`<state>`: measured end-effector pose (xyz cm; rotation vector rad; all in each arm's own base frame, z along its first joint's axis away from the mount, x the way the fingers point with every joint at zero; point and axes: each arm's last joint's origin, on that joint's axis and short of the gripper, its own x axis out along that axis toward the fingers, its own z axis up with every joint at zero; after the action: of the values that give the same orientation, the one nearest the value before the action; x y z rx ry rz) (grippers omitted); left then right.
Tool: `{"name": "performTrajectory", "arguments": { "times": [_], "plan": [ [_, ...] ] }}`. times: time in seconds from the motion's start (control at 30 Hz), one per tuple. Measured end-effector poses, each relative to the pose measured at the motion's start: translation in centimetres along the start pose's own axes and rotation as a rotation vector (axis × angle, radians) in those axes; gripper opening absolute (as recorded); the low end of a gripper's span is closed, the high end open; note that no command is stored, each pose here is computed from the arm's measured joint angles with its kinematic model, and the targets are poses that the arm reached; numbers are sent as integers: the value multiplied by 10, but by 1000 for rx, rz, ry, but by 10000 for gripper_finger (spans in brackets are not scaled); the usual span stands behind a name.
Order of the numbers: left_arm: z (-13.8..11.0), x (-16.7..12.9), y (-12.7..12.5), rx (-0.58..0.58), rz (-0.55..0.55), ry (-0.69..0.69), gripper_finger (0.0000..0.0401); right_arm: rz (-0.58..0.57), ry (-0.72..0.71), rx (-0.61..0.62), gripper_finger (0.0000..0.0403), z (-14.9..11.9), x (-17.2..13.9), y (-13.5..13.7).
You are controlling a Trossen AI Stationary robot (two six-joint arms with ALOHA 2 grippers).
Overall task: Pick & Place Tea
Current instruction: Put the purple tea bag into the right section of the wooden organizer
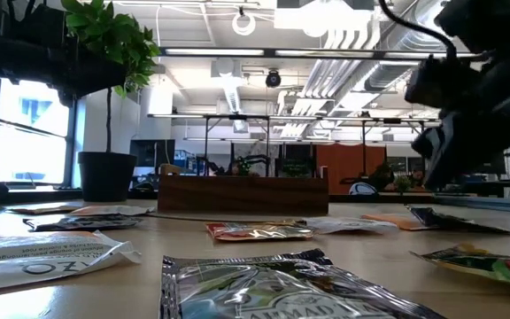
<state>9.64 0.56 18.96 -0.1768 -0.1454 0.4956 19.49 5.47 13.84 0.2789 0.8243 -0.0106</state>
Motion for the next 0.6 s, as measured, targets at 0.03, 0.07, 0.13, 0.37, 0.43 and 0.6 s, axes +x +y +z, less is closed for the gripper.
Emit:
{"name": "performTrajectory", "arguments": {
  "times": [0.03,0.07,0.13,0.37,0.43,0.6],
  "plan": [
    [0,0,0,0,0,0,127,5,-11,1,3,1,-2,0],
    [0,0,0,0,-1,0,127,7,-20,-1,3,2,-3,1],
    [0,0,0,0,-2,0,127,10,-29,-21,2,3,-4,1],
    [0,0,0,0,-2,0,127,23,-60,-48,30,6,-4,2],
    [0,0,0,0,-2,0,127,22,-84,-71,52,9,-4,2],
    [0,0,0,-2,-2,0,127,-5,-83,-106,112,9,1,-1]
  ]
}}
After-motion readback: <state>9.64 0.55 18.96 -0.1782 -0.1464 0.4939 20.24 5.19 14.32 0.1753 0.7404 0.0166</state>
